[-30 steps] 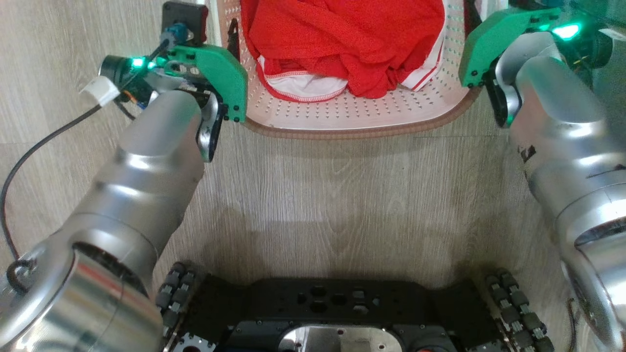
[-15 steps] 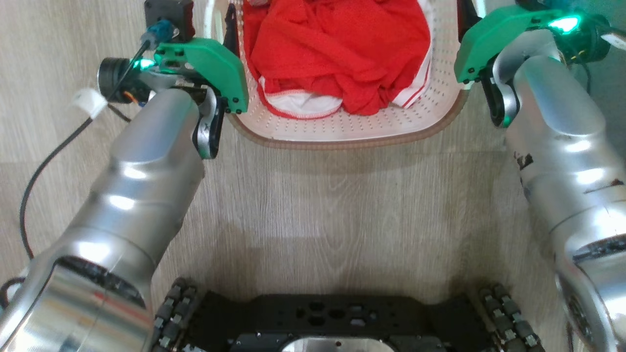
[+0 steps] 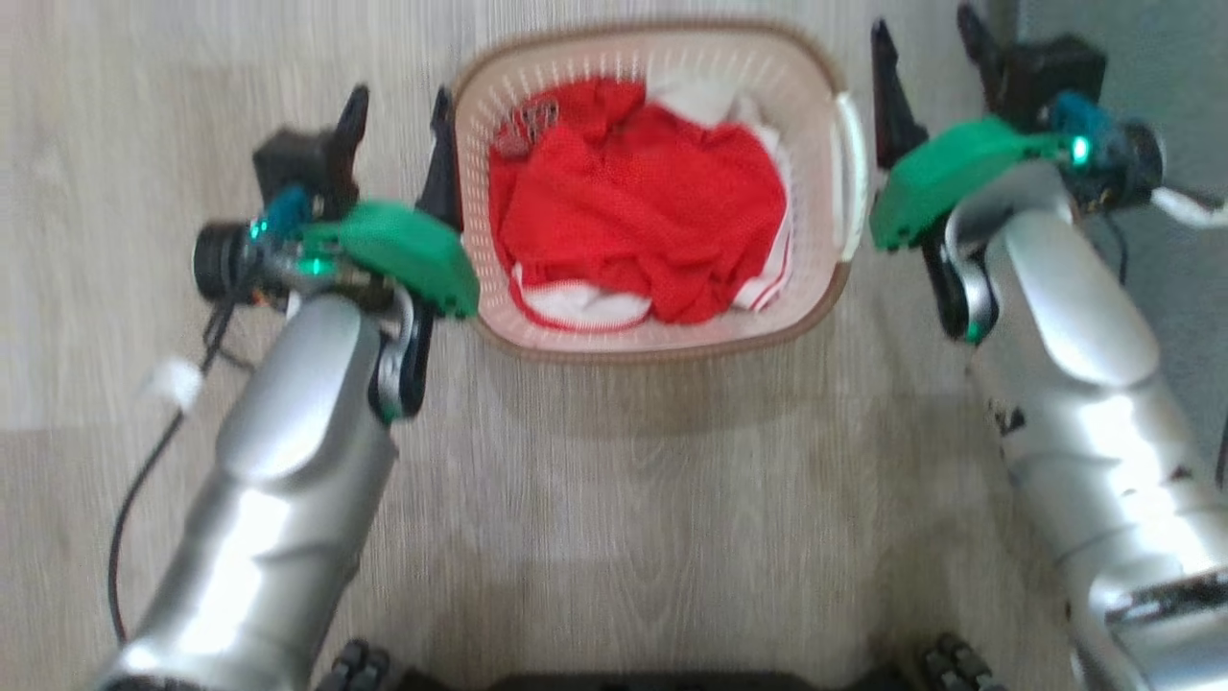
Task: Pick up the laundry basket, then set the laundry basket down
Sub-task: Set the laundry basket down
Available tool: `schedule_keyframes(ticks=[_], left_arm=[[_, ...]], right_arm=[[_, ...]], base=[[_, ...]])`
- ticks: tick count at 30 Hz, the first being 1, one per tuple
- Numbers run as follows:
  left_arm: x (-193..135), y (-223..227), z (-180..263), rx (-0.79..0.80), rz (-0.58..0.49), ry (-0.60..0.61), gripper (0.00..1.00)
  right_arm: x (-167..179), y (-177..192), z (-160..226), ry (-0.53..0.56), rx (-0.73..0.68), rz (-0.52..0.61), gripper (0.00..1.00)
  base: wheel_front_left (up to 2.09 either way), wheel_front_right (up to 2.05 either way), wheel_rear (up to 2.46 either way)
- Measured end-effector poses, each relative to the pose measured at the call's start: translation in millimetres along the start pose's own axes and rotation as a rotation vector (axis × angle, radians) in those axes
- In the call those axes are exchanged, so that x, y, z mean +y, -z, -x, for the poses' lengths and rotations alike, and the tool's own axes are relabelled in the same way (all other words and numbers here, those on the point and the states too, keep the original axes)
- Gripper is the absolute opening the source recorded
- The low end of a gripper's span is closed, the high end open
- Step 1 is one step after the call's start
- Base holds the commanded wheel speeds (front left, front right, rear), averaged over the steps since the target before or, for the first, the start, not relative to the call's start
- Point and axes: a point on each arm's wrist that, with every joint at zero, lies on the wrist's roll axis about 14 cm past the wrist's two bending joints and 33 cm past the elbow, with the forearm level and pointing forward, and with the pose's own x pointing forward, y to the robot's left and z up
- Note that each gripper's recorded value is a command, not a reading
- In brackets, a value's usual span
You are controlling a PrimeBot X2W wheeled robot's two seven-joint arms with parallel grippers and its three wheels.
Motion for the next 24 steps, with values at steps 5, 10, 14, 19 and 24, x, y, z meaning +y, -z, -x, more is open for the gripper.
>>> schedule_keyframes(ticks=[5, 10, 14, 19, 24], left_arm=[[-3.5, -28.7, 36.5, -0.09, -0.013, 0.006, 1.0], [-2.4, -52.3, 74.9, -0.169, -0.013, -0.014, 1.0], [1.3, -69.3, 105.6, -0.232, -0.008, -0.041, 1.0], [2.3, -79.0, 143.6, -0.285, -0.014, -0.058, 1.0], [4.2, -82.1, 169.8, -0.316, -0.017, -0.078, 1.0]], right_arm=[[10.1, -30.5, 33.0, 0.003, -0.07, -0.015, 1.0], [21.5, -59.0, 68.0, 0.003, -0.146, -0.02, 1.0], [29.4, -84.0, 96.8, 0.006, -0.222, -0.02, 1.0], [36.3, -101.4, 137.1, 0.02, -0.294, -0.026, 1.0], [37.6, -109.0, 167.2, 0.041, -0.341, -0.032, 1.0]], base=[[0.0, 0.0, 0.0], [0.0, 0.0, 0.0], [0.0, 0.0, 0.0], [0.0, 0.0, 0.0], [0.0, 0.0, 0.0]])
